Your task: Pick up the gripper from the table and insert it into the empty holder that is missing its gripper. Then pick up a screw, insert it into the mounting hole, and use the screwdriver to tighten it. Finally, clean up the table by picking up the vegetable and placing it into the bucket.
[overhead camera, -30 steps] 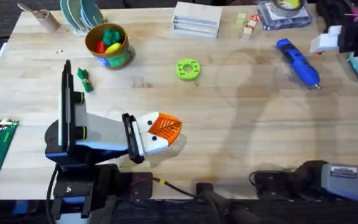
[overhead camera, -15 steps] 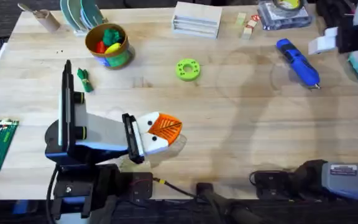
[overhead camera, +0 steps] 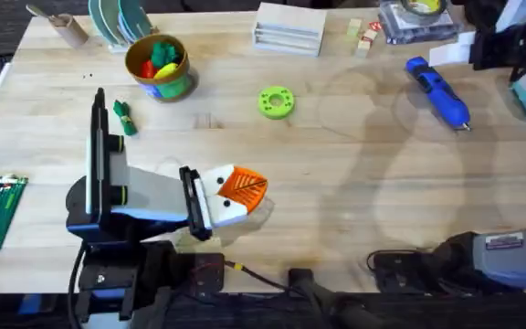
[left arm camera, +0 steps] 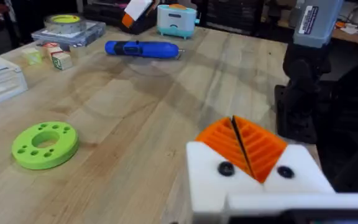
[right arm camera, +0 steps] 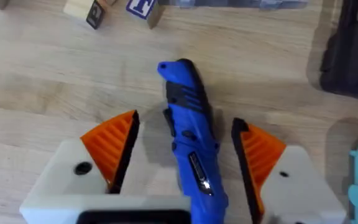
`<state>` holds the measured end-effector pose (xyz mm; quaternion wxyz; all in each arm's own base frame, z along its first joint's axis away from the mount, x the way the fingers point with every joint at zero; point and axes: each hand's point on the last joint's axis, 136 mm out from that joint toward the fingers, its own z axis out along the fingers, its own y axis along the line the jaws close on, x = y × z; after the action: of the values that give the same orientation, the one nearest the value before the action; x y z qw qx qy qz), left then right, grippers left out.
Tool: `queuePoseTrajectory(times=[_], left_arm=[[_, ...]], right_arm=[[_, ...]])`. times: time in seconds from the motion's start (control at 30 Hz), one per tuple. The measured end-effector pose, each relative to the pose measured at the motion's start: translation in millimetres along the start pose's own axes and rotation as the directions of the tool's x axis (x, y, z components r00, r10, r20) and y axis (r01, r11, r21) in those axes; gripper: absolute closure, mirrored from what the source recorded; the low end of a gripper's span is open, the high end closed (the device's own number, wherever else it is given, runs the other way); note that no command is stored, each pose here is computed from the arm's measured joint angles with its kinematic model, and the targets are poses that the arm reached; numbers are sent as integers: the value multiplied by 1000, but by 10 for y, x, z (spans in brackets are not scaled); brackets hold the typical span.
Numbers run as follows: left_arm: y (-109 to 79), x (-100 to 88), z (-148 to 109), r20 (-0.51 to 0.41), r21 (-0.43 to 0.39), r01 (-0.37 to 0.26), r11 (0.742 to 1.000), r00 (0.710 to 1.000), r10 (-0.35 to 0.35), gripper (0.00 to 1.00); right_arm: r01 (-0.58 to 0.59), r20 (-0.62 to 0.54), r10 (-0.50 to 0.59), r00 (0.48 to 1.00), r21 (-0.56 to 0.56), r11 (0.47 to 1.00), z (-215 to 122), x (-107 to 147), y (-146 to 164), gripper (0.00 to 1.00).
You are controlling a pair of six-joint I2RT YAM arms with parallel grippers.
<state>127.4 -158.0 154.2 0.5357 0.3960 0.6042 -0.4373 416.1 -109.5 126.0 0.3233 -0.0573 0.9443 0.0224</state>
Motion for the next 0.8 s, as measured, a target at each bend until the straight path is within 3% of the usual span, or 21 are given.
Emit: queuePoseTrajectory(times=[0.13,0.3,0.6,0.8], left_arm=[[0,0,0,0,0,0,1000,1000,0,997],[-1,0,0,0,0,0,1000,1000,0,997],[-1,0,0,0,0,0,1000,1000,0,997],[-1,0,0,0,1,0,1000,1000,0,997]], right_arm=[[-20,-12,20,1000,-17,1000,85,39,10,57],[-39,-152,30,988,-57,998,224,315,68,57],[141,-155,-141,978,-12,990,339,-60,-86,50],[251,-223,-262,939,-77,965,646,147,-34,70]])
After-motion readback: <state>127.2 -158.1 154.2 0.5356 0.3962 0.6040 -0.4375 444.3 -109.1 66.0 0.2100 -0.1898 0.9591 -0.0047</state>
